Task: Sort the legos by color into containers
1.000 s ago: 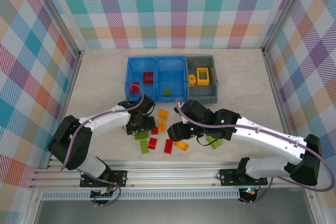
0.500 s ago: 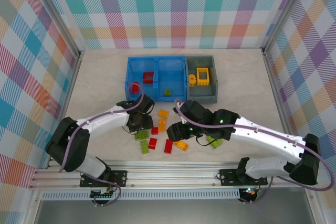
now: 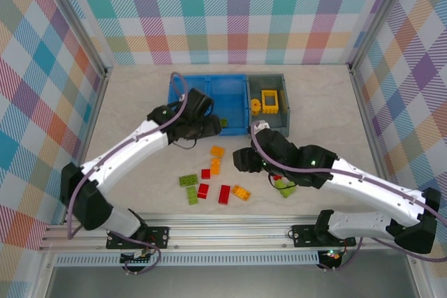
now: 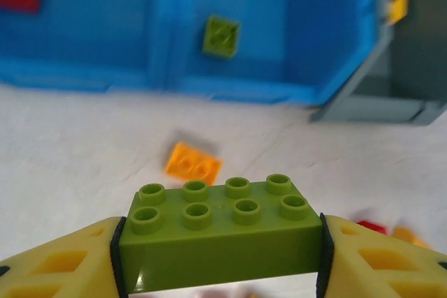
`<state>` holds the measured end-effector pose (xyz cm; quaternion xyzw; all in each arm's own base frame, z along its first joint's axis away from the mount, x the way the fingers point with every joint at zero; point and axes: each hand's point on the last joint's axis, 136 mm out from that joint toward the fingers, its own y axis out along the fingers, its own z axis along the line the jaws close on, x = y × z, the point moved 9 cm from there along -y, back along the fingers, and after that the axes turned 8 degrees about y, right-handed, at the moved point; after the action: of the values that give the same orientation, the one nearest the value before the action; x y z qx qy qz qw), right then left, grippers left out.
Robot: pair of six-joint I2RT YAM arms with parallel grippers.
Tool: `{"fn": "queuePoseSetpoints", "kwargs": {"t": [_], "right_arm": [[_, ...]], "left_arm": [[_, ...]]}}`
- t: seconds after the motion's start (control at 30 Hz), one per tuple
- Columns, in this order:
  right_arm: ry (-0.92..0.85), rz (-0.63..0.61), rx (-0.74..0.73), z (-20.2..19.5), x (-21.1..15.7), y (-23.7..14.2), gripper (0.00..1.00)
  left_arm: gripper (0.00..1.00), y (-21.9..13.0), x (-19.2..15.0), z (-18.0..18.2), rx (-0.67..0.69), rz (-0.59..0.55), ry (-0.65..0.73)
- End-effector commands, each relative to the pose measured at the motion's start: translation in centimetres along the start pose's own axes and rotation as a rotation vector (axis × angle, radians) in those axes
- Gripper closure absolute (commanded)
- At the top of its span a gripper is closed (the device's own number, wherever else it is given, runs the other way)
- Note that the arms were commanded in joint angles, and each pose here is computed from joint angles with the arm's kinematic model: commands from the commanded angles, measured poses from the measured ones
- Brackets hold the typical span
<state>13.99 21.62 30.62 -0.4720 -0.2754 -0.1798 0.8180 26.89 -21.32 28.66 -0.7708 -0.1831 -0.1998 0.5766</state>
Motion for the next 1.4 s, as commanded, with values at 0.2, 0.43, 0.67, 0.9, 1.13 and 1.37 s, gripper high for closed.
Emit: {"fn": "queuePoseSetpoints", "kwargs": {"t": [0.2, 0.43, 0.67, 0.9, 1.13, 1.37], "right_arm": [[0.154, -0.167, -0.02, 0.0, 3.5, 1.2, 0.39], [0.19, -0.211, 0.009, 0.7, 5.0, 1.6, 0.39], [0.197, -0.203, -0.005, 0.1, 4.6, 1.6, 0.38], [0.222, -0.194, -0.025, -1.1, 3.8, 1.6, 0.38], [0.236, -0.178, -0.061, -2.4, 3.0, 1.1, 0.36], [0.345, -0.147, -0.238, -5.9, 2.3, -0.2, 0.37]], "left_arm": [[0.44, 7.3, 6.5, -3.4, 0.102, 0.014, 0.105], [0.44, 14.0, 9.6, -3.3, 0.208, 0.028, 0.131], [0.45, 18.4, 9.2, -2.1, 0.276, 0.075, 0.125], [0.35, 21.1, 7.7, -1.7, 0.271, 0.14, 0.099], [0.22, 18.6, 8.7, -2.3, 0.244, 0.108, 0.092], [0.24, 13.8, 10.3, -4.0, 0.156, 0.027, 0.064]]}}
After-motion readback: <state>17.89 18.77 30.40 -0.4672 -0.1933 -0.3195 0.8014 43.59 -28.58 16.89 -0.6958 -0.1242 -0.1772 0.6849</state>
